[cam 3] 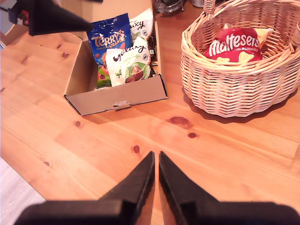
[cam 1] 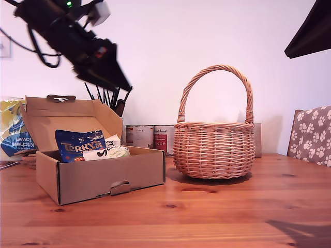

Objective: Move the bags of Easter eggs from the cardboard box on the left into the woven basket on the right side.

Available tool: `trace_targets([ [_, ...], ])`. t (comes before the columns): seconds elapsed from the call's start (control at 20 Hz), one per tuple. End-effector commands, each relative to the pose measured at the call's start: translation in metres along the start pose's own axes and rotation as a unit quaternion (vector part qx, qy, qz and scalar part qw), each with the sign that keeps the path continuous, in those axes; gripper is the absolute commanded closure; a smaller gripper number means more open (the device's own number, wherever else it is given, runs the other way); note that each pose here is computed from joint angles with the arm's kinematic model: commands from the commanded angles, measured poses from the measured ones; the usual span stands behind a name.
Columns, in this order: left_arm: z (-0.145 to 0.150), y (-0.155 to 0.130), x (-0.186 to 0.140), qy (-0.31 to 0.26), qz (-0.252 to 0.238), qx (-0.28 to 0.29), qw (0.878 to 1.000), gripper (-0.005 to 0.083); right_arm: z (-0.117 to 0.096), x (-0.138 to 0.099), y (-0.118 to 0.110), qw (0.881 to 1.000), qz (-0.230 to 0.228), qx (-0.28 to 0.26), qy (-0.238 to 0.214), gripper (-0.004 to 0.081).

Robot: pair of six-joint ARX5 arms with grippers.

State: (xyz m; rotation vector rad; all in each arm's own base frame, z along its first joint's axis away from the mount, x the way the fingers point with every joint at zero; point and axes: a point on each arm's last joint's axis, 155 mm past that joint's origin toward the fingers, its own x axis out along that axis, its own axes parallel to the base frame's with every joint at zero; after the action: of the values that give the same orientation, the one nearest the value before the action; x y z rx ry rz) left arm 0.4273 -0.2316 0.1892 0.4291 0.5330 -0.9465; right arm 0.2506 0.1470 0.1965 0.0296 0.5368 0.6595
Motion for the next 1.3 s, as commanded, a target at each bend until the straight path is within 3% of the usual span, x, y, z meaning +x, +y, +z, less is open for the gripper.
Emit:
trace_targets([
  [0.0, -0.021, 0.005, 0.023, 0.016, -0.007, -0.005, 1.000, -0.0019, -0.005, 0.002, -0.001, 1.000, 0.002, 0.006, 0.004, 0.0775],
  [0.55, -0.101, 0.026, 0.103, 0.075, 0.000, -0.033, 0.997, -0.0016, -0.005, 0.002, -0.001, 1.000, 0.001, 0.006, 0.004, 0.0775],
  [0.75, -0.134, 0.024, 0.115, 0.116, -0.002, -0.052, 0.992, -0.0007, -0.005, 0.002, -0.001, 1.000, 0.001, 0.006, 0.004, 0.0775],
  [0.95, -0.141, 0.020, 0.113, 0.131, -0.008, -0.058, 0.990, 0.0015, -0.005, 0.002, -0.001, 1.000, 0.000, 0.006, 0.003, 0.0775],
  [1.05, -0.143, 0.019, 0.113, 0.134, -0.010, -0.060, 0.989, 0.0150, -0.005, 0.002, -0.001, 1.000, 0.000, 0.006, 0.003, 0.0775],
  [1.15, -0.143, 0.020, 0.113, 0.134, -0.009, -0.059, 0.989, 0.0428, -0.005, 0.002, -0.001, 1.000, 0.000, 0.006, 0.004, 0.0775],
  [1.25, -0.141, 0.020, 0.112, 0.133, -0.008, -0.059, 0.989, 0.0581, -0.005, 0.003, -0.002, 1.000, 0.000, 0.006, 0.004, 0.0775],
])
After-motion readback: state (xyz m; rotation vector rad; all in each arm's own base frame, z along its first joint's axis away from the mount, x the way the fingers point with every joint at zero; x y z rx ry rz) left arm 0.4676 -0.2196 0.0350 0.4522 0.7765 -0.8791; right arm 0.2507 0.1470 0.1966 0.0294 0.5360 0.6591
